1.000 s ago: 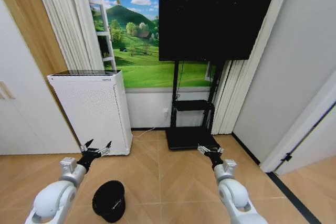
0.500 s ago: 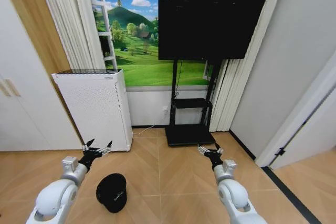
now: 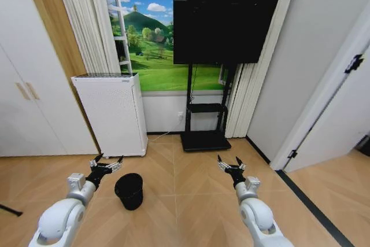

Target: Pick up the trash bin and place the garbage on the floor into it.

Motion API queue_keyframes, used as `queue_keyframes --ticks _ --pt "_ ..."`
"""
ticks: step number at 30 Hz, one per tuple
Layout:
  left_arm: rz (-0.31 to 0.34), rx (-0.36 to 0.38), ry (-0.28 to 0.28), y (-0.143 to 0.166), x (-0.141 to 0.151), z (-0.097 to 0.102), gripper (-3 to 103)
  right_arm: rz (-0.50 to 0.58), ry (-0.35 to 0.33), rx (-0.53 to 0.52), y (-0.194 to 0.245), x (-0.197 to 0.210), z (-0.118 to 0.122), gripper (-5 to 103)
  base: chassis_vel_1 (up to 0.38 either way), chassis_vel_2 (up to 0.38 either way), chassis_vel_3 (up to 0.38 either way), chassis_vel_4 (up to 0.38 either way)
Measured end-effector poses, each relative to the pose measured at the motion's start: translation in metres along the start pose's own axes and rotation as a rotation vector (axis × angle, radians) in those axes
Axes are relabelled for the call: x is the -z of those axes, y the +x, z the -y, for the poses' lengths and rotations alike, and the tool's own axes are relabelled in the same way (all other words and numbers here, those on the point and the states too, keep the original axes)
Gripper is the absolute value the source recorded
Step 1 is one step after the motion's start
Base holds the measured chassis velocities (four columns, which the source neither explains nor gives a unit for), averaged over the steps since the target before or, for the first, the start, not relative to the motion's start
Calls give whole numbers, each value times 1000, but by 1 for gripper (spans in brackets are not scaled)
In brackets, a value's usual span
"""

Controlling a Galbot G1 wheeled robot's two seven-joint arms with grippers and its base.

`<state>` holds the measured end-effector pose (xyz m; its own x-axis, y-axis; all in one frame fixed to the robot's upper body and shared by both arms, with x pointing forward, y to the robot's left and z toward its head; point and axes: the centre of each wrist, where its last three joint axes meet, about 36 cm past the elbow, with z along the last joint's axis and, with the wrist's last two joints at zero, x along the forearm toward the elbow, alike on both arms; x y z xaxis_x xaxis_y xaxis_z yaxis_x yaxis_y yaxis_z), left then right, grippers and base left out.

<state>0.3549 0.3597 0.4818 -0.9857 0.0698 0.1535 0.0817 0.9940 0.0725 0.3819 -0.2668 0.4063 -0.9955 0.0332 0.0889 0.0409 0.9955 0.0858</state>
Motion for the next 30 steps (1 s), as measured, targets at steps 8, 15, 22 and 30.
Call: queue_keyframes --ticks 8,15,22,30 --pt "6 3 -4 2 0 0 100 6 0 -2 0 0 1 100 343 -361 -361 356" --pt "11 -4 -8 5 1 2 100 11 -1 -2 2 -3 1 100 352 -337 -346 348" --pt "19 -16 -14 7 3 6 100 9 -3 -1 6 -7 1 100 258 -226 -258 251" --pt "23 -2 4 9 4 10 100 7 -1 -1 8 -6 2 100 -36 2 17 -6"
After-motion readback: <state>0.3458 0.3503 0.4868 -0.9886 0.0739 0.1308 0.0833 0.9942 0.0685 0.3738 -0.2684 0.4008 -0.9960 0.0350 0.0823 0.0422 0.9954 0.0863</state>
